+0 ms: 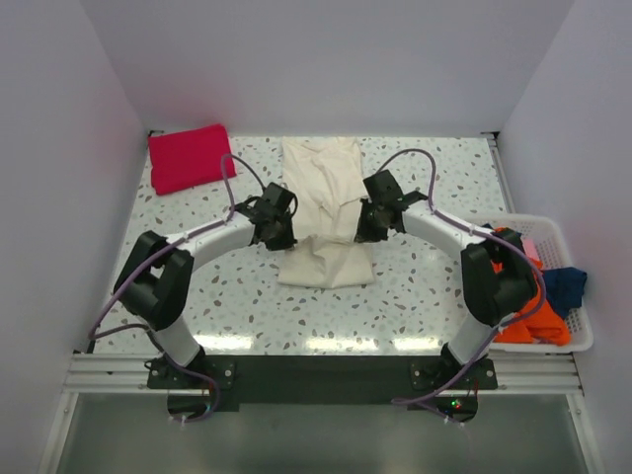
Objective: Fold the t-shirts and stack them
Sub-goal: Fold the tshirt
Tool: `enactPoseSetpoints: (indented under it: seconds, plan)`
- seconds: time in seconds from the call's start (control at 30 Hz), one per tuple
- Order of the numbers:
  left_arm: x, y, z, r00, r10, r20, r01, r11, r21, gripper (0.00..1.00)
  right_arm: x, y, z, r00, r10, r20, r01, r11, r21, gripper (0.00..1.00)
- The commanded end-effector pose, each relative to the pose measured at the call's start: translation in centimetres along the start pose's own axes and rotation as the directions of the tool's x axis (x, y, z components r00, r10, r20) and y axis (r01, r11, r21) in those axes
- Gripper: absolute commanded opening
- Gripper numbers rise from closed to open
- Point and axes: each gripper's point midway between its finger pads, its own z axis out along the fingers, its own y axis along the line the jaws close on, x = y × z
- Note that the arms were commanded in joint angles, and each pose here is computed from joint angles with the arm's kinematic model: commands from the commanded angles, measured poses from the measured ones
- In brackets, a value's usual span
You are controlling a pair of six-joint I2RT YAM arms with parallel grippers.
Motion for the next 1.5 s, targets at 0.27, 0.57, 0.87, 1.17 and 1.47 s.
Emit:
enactPoseSetpoints:
  seconds: [0.27,0.57,0.87,1.17,1.47]
  plan:
    - [-7.0,-1.1,2.1,0.993,-0.05,0.106,0.045,0.998,0.049,0.0,-7.5,1.2,2.0,0.993,0.059,0.104,-0.051,0.996,-0.077,0.0]
    - [-9.8,-1.1,2.4,0.988,-0.067,0.138,0.057,0.996,0.074,0.0,-9.6,0.4,2.7,0.987,0.115,0.112,-0.104,0.99,-0.099,0.0]
    - [-10.6,-0.8,4.2,0.991,-0.081,0.11,0.071,0.994,0.085,0.0,-10.4,-0.3,4.5,0.986,0.142,0.093,-0.133,0.987,-0.091,0.0]
    - [-12.0,-0.5,4.6,0.988,-0.094,0.126,0.078,0.989,0.125,0.08,-10.8,-1.4,5.1,0.982,0.168,0.091,-0.16,0.983,-0.088,0.0]
    - [-14.4,-0.5,3.1,0.979,-0.092,0.184,0.054,0.978,0.203,0.5,-11.7,-1.7,4.8,0.977,0.188,0.098,-0.177,0.978,-0.111,0.24]
